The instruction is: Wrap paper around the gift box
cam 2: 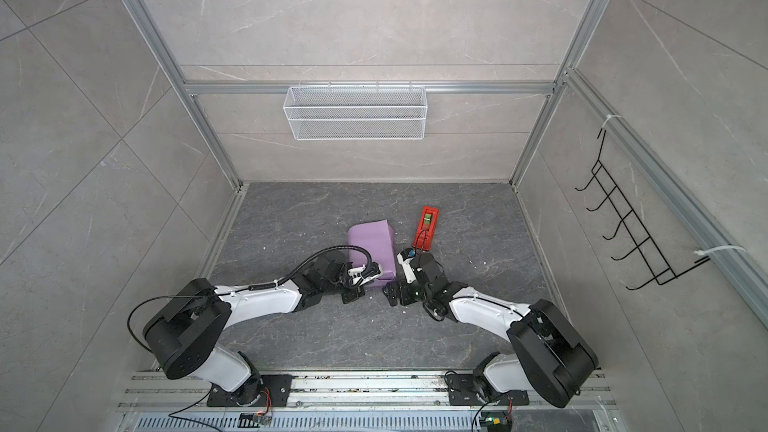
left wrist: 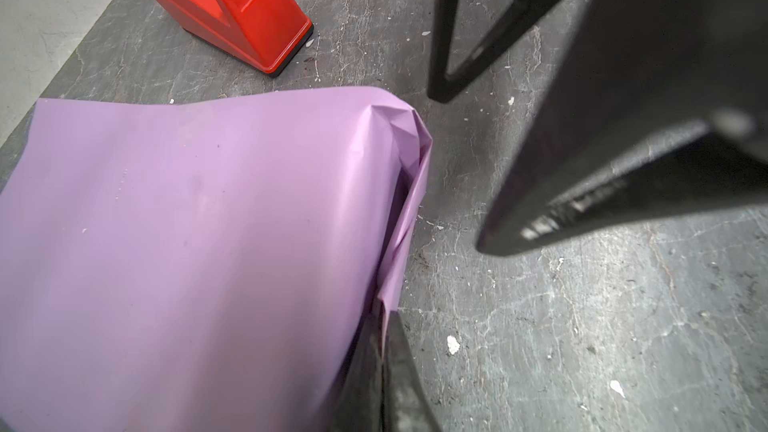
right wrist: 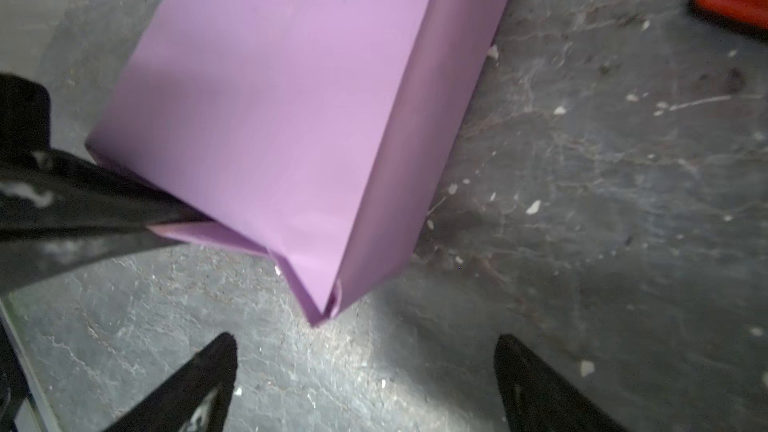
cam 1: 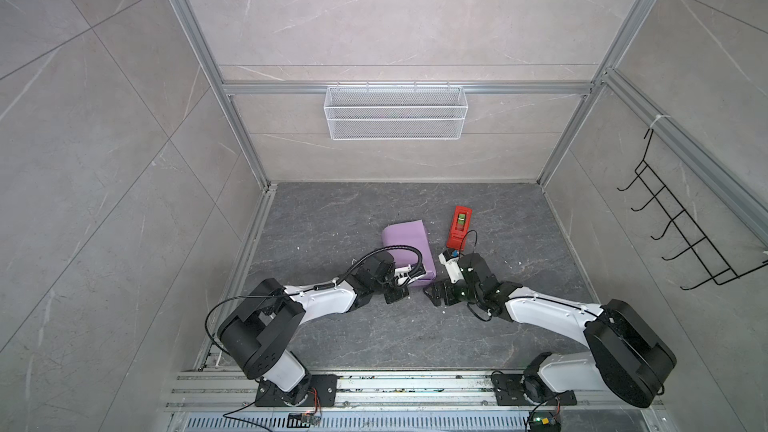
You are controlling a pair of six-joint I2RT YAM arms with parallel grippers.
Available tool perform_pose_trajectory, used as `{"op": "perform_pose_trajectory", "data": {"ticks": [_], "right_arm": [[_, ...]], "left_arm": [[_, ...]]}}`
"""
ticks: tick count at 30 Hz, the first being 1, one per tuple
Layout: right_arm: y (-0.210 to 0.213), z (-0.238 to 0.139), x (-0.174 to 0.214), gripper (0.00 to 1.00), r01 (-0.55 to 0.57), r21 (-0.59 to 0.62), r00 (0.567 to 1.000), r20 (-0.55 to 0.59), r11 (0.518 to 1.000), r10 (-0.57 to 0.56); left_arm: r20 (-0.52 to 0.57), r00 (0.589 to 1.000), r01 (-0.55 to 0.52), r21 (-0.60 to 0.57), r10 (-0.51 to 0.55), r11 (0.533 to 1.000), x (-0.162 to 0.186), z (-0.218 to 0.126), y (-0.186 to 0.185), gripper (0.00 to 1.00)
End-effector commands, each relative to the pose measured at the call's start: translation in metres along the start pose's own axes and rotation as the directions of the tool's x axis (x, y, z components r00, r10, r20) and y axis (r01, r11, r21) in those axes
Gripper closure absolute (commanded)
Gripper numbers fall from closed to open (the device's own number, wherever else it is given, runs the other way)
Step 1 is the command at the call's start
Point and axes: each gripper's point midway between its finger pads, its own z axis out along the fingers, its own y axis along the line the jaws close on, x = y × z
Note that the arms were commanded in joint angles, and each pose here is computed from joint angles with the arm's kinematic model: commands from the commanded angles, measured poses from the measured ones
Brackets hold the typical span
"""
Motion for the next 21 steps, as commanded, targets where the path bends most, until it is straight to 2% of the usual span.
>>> {"op": "perform_pose_trajectory", "data": {"ticks": [1, 11, 21], "right_arm": [[0.002, 0.013, -0.001, 0.02, 0.035, 0.026, 0.998, 0.052, 0.999, -0.036], [-0.010, 0.039, -0.001, 0.07, 0.025, 0.078, 0.993, 0.113, 0.997, -0.034], [-0.016, 0.048, -0.002, 0.11, -0.005, 0.089, 0.988, 0.151, 0.996, -0.008]], "left_arm": [[0.052, 0.999, -0.002, -0.008, 0.002, 1.000, -0.013, 0.000, 0.003, 0.97], [0.040, 0.999, -0.012, 0.010, 0.012, 1.000, -0.007, -0.001, -0.002, 0.97], [0.041, 0.999, -0.026, 0.032, 0.025, 0.999, -0.009, -0.002, -0.005, 0.89]]}}
